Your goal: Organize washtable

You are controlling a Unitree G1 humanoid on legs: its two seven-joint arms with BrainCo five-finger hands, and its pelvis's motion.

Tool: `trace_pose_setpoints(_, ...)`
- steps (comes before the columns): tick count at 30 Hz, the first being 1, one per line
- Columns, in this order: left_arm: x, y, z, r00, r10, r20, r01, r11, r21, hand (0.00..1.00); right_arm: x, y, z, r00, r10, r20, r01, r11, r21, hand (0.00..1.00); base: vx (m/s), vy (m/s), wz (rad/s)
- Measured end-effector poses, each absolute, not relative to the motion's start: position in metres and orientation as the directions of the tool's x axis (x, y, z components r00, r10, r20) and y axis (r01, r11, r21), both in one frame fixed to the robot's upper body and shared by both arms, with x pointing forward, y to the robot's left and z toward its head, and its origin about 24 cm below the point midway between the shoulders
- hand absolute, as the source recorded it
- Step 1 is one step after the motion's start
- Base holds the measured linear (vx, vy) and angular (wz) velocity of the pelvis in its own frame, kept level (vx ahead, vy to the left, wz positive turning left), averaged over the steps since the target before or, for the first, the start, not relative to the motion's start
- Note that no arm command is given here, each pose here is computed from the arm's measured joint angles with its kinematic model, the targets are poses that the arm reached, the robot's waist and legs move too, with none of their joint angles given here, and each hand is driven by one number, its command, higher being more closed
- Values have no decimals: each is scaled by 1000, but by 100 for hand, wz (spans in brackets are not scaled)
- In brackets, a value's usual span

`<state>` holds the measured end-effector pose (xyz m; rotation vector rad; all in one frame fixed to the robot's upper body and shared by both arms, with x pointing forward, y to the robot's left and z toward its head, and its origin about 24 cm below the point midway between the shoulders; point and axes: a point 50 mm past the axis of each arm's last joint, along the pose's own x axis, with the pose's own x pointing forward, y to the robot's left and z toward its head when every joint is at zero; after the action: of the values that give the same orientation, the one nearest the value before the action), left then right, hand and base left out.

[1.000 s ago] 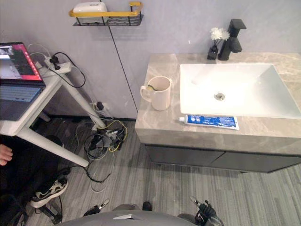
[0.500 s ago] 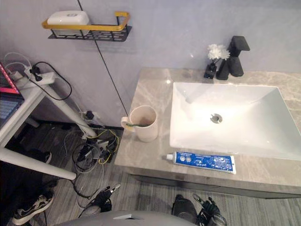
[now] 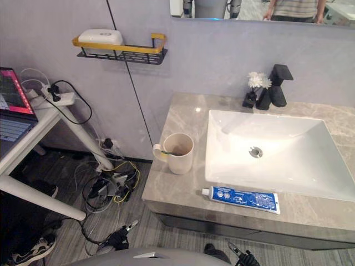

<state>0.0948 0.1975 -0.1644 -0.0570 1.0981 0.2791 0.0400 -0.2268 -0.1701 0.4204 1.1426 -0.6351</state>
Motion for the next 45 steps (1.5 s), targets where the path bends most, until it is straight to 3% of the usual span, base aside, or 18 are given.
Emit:
trace_pose_setpoints(9,91,200,-165,410,209,-888,-348,936,60,0,44,-227,-170,280,-251,-927,664,748,-2,0,-120,40,17)
trace_pose_setpoints(16,74,212,-166,319,308,-896,-673,740,15,0,40,-221,-171,257,-255,-932,670,742,-18,0,-130,29,-11)
trace_pose_setpoints(18,85,216,-160,347,356,-868,-757,653,-34,0,38,-222,-171,246,-266,-932,674,738,-33,0,-45,-41,10)
trace_pose_setpoints(20,118,227,-139,461,430,-776,-795,588,-146,0,36,-223,-171,242,-269,-932,672,739,-39,0,-12,-56,33)
trace_pose_setpoints(22,170,251,-77,638,583,-504,-762,572,-303,0,30,-226,-171,229,-284,-931,661,747,-65,0,22,-78,31)
trace_pose_setpoints(23,178,258,-59,659,623,-422,-751,575,-325,0,30,-228,-170,232,-290,-929,657,751,-70,0,71,-83,16)
trace_pose_setpoints(24,193,279,-1,659,735,-161,-728,569,-383,0,30,-233,-169,238,-306,-922,651,754,-82,0,104,-59,24)
trace_pose_setpoints(26,199,281,51,645,759,84,-707,636,-310,0,24,-236,-168,224,-316,-922,666,740,-92,0,99,-44,28)
trace_pose_setpoints(30,212,238,141,643,553,529,-597,795,-105,0,18,-236,-168,220,-310,-925,681,728,-82,0,50,3,14)
trace_pose_setpoints(35,220,154,193,627,112,771,-325,937,129,0,19,-231,-170,245,-273,-930,669,742,-42,0,-17,45,-2)
trace_pose_setpoints(41,207,80,186,601,-307,738,13,927,375,0,15,-229,-170,246,-251,-936,633,773,-41,0,-70,35,-3)
trace_pose_setpoints(45,210,36,176,504,-593,628,208,789,578,0,14,-230,-170,249,-245,-937,623,781,-38,0,-82,22,-7)
